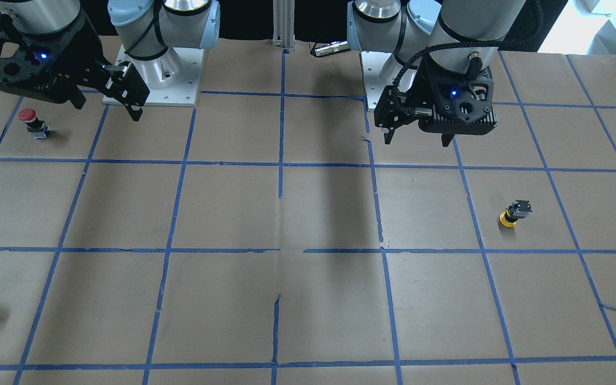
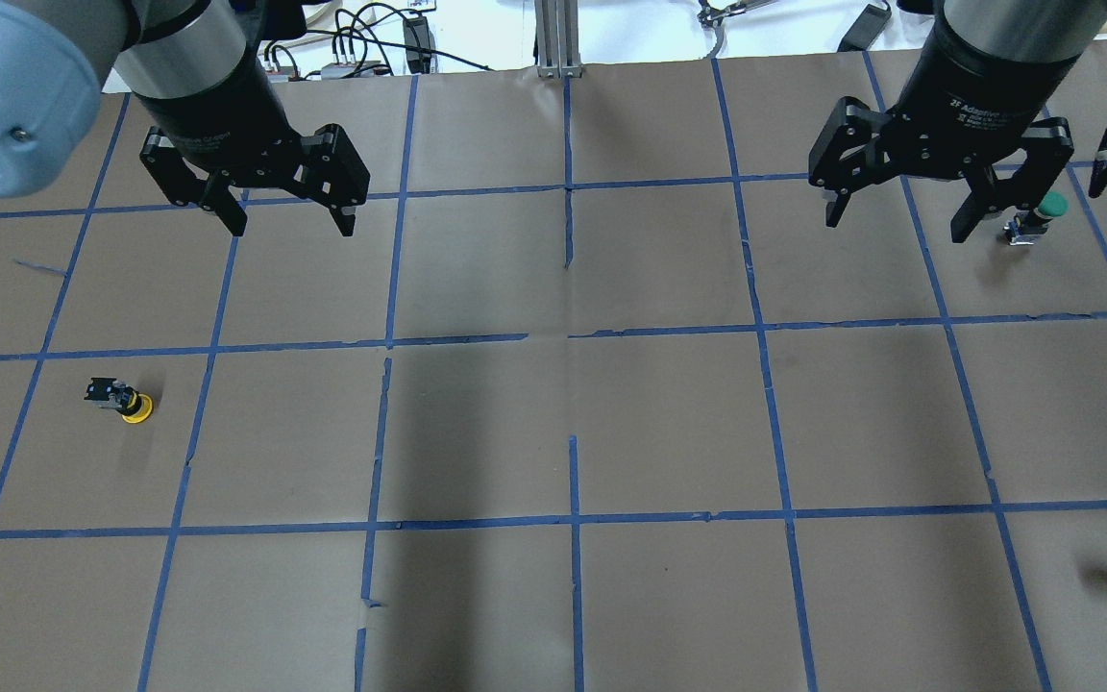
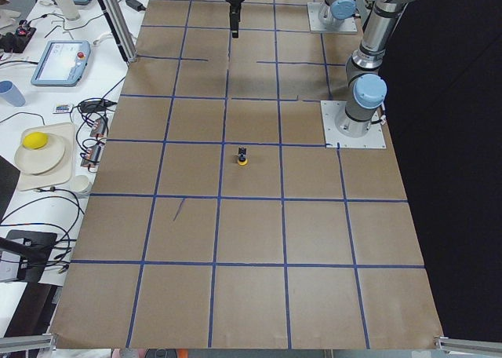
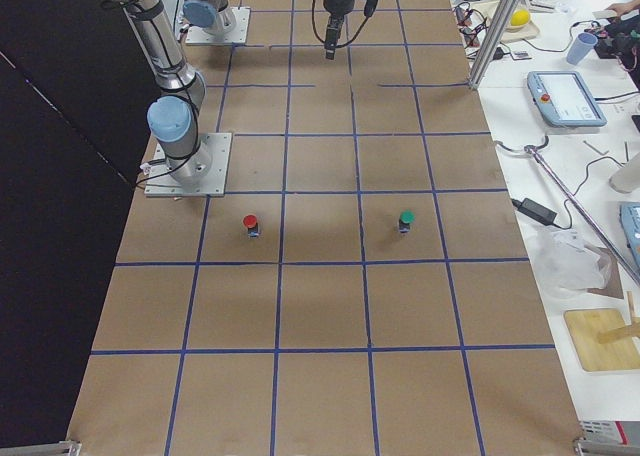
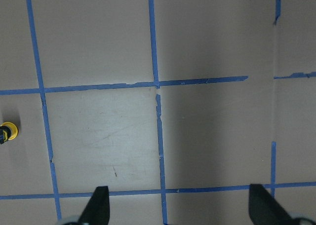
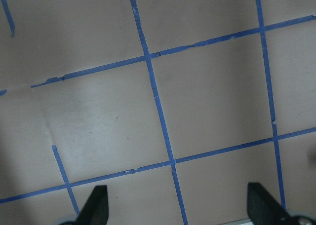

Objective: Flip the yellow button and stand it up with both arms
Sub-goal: 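Move the left gripper down over the yellow-capped button lying on its side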

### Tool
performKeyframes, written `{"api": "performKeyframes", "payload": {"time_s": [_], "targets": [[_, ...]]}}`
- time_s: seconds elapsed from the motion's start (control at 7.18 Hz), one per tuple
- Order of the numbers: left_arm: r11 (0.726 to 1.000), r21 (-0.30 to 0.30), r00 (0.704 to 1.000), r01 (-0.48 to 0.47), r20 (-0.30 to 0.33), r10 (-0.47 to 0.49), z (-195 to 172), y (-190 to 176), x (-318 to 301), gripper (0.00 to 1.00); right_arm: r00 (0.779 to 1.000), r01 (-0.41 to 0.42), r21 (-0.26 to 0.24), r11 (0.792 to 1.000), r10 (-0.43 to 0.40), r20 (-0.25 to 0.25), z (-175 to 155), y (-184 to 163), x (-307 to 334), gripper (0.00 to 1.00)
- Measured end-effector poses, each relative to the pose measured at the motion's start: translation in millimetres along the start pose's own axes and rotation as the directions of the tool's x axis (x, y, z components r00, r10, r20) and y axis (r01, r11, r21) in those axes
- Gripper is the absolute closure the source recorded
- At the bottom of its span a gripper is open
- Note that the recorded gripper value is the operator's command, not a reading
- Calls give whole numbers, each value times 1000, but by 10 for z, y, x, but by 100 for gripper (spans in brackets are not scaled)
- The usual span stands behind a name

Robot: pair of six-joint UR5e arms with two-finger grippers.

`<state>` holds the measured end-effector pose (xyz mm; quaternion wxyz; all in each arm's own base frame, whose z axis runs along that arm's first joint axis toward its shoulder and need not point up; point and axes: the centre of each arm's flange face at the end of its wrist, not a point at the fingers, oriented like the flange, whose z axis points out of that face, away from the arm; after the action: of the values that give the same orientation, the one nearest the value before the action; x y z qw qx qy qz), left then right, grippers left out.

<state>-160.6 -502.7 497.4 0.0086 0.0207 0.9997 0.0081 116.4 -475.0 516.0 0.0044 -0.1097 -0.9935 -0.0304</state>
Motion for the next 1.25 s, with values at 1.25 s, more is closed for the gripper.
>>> {"api": "performKeyframes", "payload": {"time_s": [1.25], "targets": [[986, -82, 989, 147, 24, -145, 664, -6, -1685, 0, 1000, -8, 11, 1000, 8, 6, 6, -13, -19, 0]]}}
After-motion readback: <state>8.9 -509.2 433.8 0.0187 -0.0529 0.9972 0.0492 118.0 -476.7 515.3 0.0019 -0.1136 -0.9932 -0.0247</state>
